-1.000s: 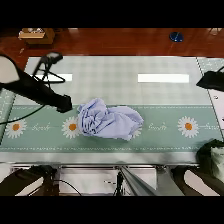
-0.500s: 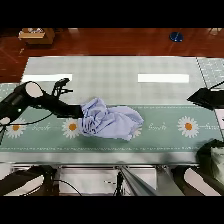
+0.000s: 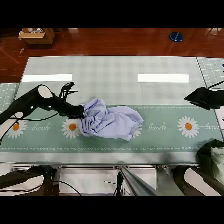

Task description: Fold the shirts.

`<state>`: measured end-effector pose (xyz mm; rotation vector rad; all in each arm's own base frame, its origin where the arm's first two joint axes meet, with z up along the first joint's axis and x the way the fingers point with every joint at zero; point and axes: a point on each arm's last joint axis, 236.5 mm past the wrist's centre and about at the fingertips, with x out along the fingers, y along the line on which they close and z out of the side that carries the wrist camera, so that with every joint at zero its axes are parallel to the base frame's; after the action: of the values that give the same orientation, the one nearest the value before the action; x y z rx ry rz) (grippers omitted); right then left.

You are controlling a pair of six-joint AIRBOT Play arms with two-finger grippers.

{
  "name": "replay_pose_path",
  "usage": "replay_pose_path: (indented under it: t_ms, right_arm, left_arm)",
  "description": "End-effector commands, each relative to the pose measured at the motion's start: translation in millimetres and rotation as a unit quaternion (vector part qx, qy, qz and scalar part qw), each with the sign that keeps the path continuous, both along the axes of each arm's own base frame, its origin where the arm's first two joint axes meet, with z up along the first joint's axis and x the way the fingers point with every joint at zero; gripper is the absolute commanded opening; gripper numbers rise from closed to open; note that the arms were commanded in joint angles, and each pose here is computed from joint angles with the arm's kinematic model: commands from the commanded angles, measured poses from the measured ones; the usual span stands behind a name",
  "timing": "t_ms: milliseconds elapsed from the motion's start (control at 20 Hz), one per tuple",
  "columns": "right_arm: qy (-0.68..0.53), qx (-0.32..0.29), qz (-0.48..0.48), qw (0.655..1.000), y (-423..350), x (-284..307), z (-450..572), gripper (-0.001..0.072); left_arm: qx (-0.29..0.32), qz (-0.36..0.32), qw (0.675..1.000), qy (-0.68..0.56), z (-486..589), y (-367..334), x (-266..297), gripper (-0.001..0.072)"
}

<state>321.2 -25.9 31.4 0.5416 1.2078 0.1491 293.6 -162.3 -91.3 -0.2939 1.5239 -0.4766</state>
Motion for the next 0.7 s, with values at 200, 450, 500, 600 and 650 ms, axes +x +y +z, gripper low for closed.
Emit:
replay_pose_path:
  t_ms: [200, 450, 500, 600, 650]
  right_arm:
    - [0.008, 0.192, -0.011, 0.981, 77.0, -20.3, -32.2, 0.0525]
    - [0.052, 0.208, -0.006, 0.977, 109.6, -45.8, -67.7, 0.0524]
    - [0.053, 0.197, 0.012, 0.979, 119.4, -47.4, -71.2, 0.0524]
    - [0.041, 0.173, 0.036, 0.983, 138.0, -42.8, -76.6, 0.0524]
    - [0.034, 0.16, 0.038, 0.986, 144.7, -38.3, -79.8, 0.0524]
  left_arm:
    - [-0.008, -0.037, 0.999, 0.009, 3.3, -3.0, -9.4, 0.0022]
    - [-0.008, -0.037, 0.999, 0.009, 3.5, -3.0, -9.6, 0.0023]
    - [-0.008, -0.037, 0.999, 0.009, 3.5, -3.0, -9.6, 0.0022]
    - [-0.008, -0.037, 0.999, 0.009, 3.5, -3.0, -9.6, 0.0023]
    - [-0.008, -0.037, 0.999, 0.009, 3.5, -3.0, -9.6, 0.0022]
